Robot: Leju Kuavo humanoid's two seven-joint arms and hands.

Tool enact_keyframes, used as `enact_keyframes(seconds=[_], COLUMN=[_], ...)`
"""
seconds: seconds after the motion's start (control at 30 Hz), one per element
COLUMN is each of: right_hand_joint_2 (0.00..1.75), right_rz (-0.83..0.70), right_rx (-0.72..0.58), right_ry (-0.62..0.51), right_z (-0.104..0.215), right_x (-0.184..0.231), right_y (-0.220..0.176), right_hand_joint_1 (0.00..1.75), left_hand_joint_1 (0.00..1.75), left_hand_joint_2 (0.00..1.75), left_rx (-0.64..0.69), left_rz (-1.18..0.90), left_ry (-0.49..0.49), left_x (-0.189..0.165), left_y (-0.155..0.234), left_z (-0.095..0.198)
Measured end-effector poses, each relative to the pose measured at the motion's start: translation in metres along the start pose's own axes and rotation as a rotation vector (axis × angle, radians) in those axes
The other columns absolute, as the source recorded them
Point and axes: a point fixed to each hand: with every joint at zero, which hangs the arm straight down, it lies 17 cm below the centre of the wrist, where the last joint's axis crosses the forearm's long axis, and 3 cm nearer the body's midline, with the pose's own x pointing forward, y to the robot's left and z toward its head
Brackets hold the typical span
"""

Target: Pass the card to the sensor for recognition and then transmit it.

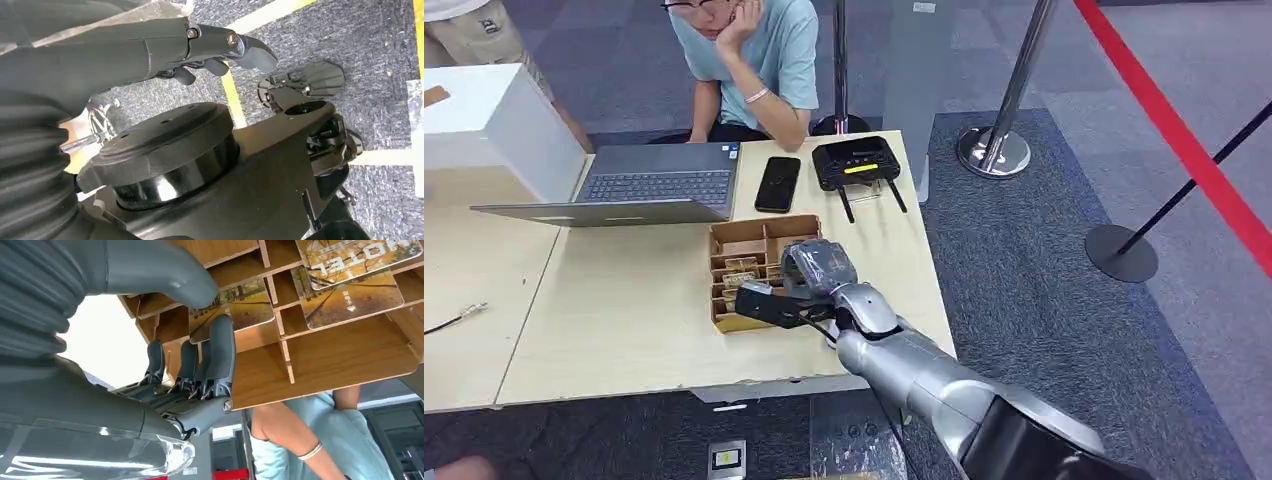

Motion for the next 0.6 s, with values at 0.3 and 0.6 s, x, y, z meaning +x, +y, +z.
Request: enact_keyframes(seconds=[0.3,0.6], right_hand_joint_2=[1.75,1.75], right_rz=[0.004,0.025], right_rx=[-0.013,-0.146], right_ry=[0.005,-0.013], right_z=[-0.001,-0.010], right_x=[-0.004,-0.002], right_y=[-0.004,-0.044], right_hand_joint_1=[1.75,1.75], left_hand_joint_1=[0.00,0.00], left_hand_joint_2=[1.75,1.75], left_rx=[0.001,0.003], left_rz=[0.002,0.000], left_ry=[-0.006,-0.012], left_x=[0.001,0.002], left_y=[0.000,0.000], left_z=[0.000,0.000])
